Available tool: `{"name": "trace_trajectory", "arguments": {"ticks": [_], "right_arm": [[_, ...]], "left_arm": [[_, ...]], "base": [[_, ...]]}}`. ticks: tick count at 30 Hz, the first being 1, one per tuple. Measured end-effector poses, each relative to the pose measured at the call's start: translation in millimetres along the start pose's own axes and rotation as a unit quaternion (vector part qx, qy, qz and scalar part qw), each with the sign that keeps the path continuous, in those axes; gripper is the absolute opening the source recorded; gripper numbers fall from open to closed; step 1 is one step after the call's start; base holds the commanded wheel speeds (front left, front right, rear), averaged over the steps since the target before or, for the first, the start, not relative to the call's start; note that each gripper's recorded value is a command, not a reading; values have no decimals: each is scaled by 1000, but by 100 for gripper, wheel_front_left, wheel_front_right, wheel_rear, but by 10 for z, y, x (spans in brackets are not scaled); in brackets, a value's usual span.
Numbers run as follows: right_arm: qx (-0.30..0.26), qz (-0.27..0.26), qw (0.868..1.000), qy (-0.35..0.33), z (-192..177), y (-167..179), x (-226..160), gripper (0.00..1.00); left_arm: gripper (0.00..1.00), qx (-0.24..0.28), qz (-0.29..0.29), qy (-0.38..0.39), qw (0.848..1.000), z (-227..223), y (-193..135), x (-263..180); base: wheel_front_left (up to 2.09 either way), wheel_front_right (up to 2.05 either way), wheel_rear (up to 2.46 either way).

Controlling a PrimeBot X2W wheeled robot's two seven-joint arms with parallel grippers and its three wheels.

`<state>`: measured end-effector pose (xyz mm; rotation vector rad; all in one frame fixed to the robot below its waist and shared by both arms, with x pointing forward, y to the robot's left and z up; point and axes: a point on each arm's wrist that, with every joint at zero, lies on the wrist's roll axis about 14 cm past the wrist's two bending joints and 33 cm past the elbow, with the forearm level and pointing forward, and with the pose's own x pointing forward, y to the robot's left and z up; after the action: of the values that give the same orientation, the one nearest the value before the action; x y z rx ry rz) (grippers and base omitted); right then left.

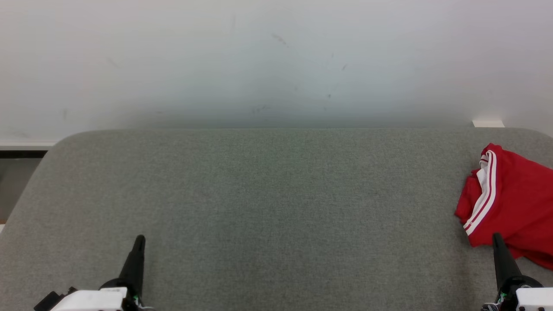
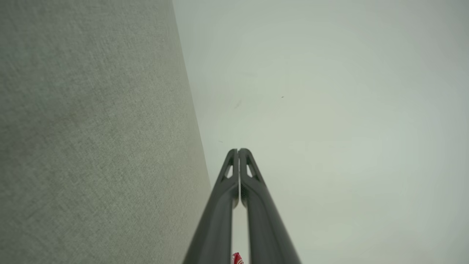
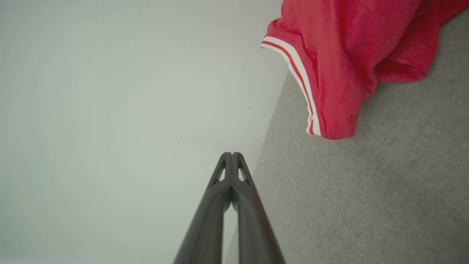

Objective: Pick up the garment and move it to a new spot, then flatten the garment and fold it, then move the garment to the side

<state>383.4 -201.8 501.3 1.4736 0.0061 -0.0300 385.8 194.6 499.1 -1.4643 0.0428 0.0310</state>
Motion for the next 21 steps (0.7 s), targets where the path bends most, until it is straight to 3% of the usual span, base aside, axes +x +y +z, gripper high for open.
{"name": "trace_trajectory", "arguments": {"ticks": [21], "right_arm": [[52, 11, 999, 8, -24, 64, 62, 0]], "left_arm": [[0, -53, -23, -4, 998, 59, -92, 34]], "base": [[0, 0, 0]]}}
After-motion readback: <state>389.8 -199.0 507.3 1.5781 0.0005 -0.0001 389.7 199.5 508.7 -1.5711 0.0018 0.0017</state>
